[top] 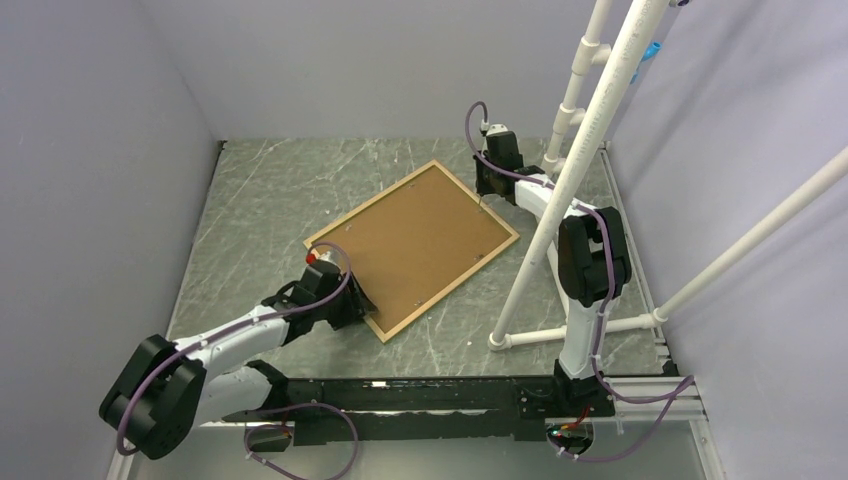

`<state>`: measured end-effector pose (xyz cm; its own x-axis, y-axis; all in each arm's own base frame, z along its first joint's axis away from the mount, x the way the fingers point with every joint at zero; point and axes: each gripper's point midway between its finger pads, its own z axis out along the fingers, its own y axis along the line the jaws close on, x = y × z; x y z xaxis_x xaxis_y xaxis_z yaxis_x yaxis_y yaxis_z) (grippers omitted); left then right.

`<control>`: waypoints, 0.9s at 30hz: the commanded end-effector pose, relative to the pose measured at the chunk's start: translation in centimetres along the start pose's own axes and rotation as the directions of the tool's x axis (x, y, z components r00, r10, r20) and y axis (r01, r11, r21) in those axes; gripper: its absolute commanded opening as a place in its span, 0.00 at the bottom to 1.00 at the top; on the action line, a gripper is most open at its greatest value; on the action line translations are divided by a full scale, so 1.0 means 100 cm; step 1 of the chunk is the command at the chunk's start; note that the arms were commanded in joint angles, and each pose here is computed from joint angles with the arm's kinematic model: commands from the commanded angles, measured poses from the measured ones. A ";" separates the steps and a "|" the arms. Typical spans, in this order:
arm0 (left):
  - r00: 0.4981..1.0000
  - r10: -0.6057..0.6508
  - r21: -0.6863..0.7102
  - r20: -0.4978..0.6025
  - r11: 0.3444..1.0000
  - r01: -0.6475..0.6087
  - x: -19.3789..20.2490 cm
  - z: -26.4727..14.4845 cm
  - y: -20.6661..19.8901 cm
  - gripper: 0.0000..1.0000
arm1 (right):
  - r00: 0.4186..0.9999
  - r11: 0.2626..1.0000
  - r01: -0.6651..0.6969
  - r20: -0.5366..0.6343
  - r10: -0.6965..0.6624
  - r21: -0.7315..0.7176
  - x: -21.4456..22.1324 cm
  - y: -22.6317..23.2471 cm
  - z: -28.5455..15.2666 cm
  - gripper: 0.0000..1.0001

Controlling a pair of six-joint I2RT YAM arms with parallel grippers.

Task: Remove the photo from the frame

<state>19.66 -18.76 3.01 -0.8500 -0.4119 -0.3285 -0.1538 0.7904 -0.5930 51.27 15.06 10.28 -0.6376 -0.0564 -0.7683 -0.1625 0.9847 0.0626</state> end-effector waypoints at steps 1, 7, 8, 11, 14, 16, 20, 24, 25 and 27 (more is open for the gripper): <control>0.996 -0.083 -0.173 -0.013 0.982 0.080 0.008 0.005 0.030 0.54 | 0.999 1.000 0.026 0.039 -0.027 0.011 -0.018 -0.001 -0.003 0.00; 0.989 -0.139 -0.286 -0.046 0.951 0.120 0.021 0.005 0.048 0.42 | 0.998 0.998 0.056 0.036 -0.056 0.010 -0.017 -0.001 -0.001 0.00; 0.989 -0.140 -0.296 -0.053 0.948 0.119 0.023 0.006 0.049 0.39 | 0.998 0.998 0.056 0.038 -0.056 0.006 -0.017 -0.001 -0.001 0.00; 0.989 -0.137 -0.354 -0.055 0.929 0.109 0.025 0.005 0.058 0.28 | 0.998 0.998 0.060 0.027 -0.060 -0.008 -0.017 0.003 0.001 0.00; 0.987 -0.144 -0.381 -0.069 0.918 0.107 0.030 0.006 0.065 0.09 | 0.998 0.998 0.062 0.026 -0.061 -0.006 -0.017 0.003 0.002 0.00; 0.985 -0.153 -0.384 -0.076 0.917 0.112 0.034 0.007 0.068 0.01 | 0.998 0.998 0.064 0.028 -0.064 -0.006 -0.018 0.003 0.001 0.00; 0.984 -0.162 -0.398 -0.078 0.910 0.118 0.037 0.006 0.073 0.00 | 0.997 0.998 0.067 0.039 -0.067 -0.002 -0.026 0.003 -0.001 0.00; 0.986 -0.160 -0.391 -0.054 0.912 0.126 0.033 0.003 0.072 0.00 | 0.996 0.998 0.068 0.050 -0.067 -0.004 -0.034 0.004 -0.001 0.00; 0.986 -0.159 -0.393 -0.048 0.911 0.127 0.033 0.002 0.072 0.00 | 0.997 0.998 0.066 0.047 -0.066 -0.006 -0.034 0.004 -0.001 0.00; 0.986 -0.160 -0.391 -0.039 0.911 0.132 0.032 0.002 0.072 0.00 | 0.997 0.998 0.065 0.044 -0.065 -0.009 -0.033 0.005 0.000 0.00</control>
<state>20.44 -19.20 2.23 -0.7959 -0.5721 -0.1982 -0.3989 0.7417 -0.5393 52.13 15.18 11.03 -0.6294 -0.1097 -0.7693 -0.1980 0.9799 0.0223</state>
